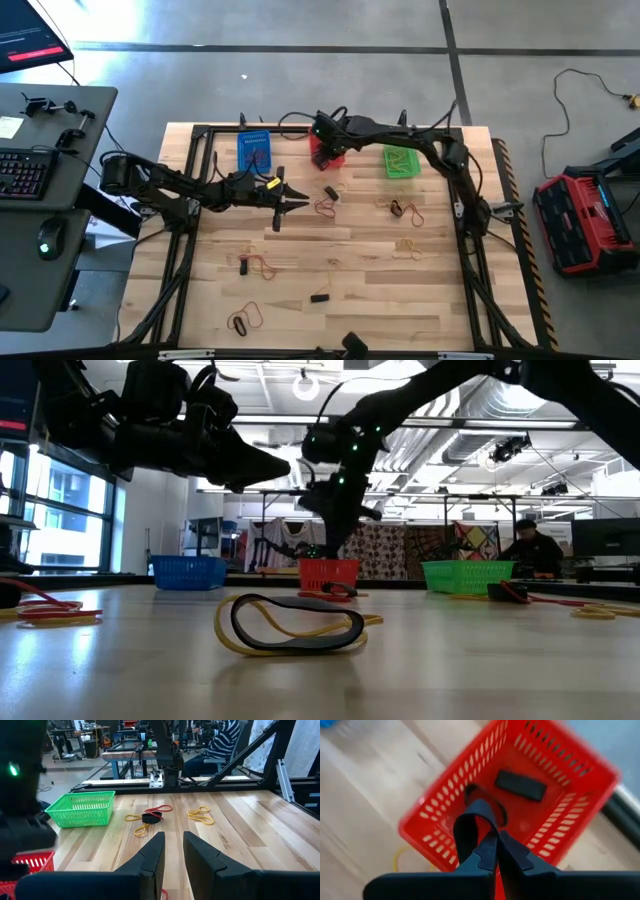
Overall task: Sort rubber bands into baskets
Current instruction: Put the black rubber band into the red bin
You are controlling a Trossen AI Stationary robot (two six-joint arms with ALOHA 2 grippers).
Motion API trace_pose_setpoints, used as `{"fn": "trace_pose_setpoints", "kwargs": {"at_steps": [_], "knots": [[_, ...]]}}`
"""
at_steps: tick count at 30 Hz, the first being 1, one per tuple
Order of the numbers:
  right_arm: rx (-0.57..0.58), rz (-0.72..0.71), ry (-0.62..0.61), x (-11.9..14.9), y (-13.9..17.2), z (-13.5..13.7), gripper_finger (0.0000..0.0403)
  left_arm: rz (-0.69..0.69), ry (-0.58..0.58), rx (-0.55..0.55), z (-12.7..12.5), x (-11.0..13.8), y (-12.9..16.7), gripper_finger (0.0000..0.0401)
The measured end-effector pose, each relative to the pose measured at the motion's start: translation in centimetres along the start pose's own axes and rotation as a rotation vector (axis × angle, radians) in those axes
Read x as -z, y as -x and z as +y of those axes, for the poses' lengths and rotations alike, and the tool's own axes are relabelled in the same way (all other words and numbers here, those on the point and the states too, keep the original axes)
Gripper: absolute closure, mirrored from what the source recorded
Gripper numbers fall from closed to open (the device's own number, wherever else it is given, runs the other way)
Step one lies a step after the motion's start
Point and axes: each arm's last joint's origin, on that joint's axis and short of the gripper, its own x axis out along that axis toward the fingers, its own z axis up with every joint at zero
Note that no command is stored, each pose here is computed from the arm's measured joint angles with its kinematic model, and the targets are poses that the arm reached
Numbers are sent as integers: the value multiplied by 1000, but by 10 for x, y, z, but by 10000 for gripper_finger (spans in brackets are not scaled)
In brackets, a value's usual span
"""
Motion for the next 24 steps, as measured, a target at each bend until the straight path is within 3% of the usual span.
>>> {"fn": "trace_pose_setpoints", "kwargs": {"at_steps": [19, 24], "knots": [[45, 49, -68, 4, -19, -11, 402, 17, 3, 1, 0, 2, 0, 339], [36, 51, -56, 4, -18, -10, 382, 17, 3, 1, 0, 2, 0, 339]]}}
